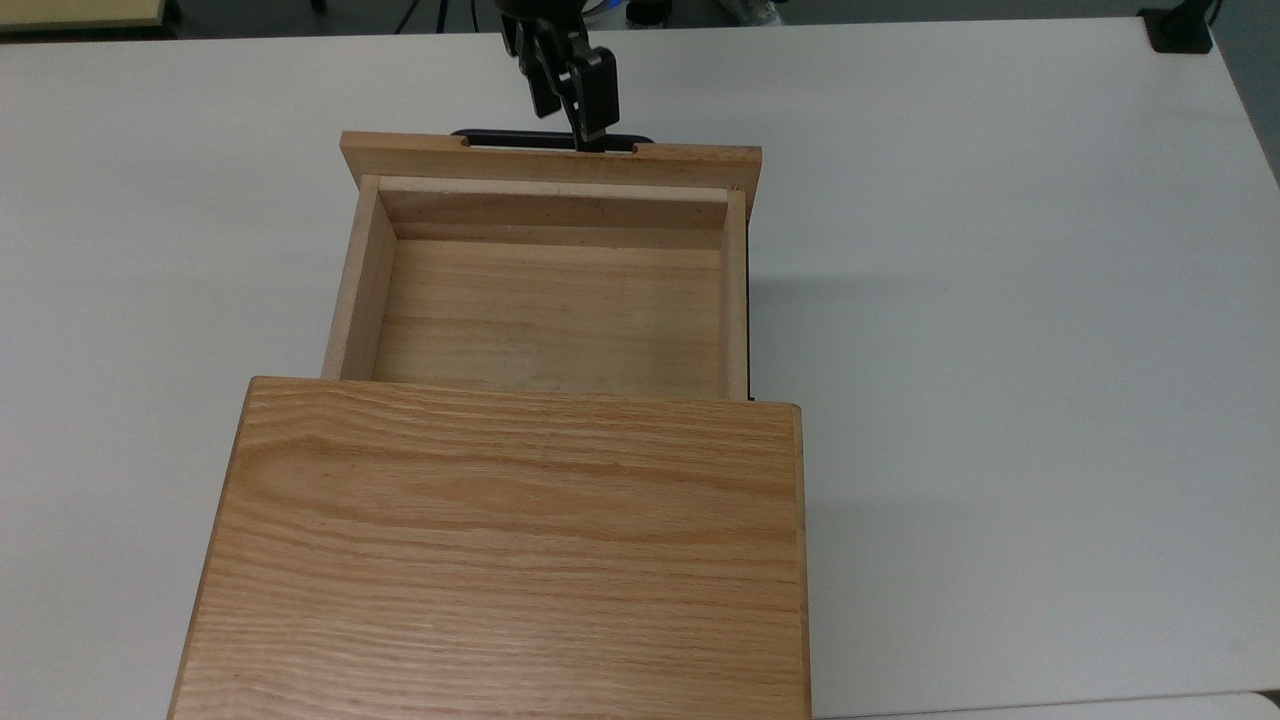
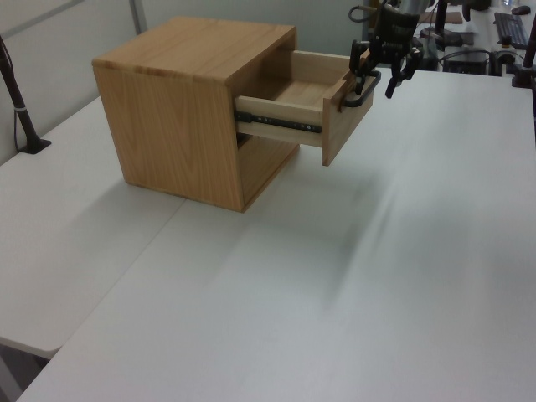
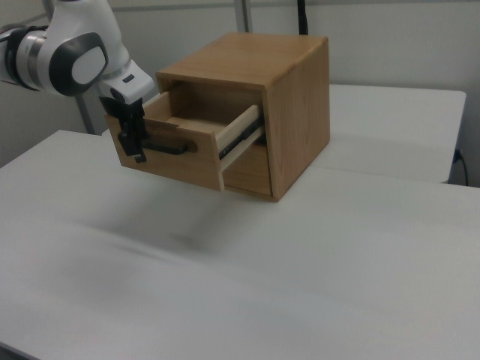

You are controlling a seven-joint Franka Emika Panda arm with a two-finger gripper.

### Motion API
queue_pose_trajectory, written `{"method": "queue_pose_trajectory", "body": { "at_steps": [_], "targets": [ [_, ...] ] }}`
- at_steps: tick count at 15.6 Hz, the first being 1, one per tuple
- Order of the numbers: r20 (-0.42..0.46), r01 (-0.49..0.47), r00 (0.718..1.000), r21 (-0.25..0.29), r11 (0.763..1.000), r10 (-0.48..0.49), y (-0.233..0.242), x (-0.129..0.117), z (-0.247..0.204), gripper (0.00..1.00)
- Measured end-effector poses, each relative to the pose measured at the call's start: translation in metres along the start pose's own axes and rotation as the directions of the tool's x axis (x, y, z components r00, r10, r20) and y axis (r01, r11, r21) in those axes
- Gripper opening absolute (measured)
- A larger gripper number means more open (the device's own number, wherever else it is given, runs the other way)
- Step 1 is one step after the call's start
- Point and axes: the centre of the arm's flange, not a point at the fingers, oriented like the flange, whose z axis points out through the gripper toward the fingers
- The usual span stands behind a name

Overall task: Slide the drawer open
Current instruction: 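Release the handle and lift the gripper away from the drawer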

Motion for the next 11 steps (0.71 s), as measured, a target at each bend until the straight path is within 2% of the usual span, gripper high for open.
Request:
{"method": "queue_pose_trajectory", "body": {
  "at_steps": [2, 3, 7, 9, 11],
  "targets": [
    [-0.01, 0.003, 1.0, 0.016, 1.0, -0.003, -0.001, -0.001, -0.01, 0.97],
    [-0.017, 0.006, 1.0, 0.028, 1.0, -0.005, -0.002, -0.001, -0.018, 1.0],
    [-0.032, 0.047, 0.998, 0.053, 0.997, -0.045, -0.006, -0.003, -0.061, 1.0],
    [-0.023, 0.133, 0.991, 0.034, 0.99, -0.133, -0.004, -0.007, -0.083, 1.0],
    [0.012, 0.257, 0.966, -0.007, 0.966, -0.257, 0.004, -0.013, -0.101, 1.0]
  ]
}}
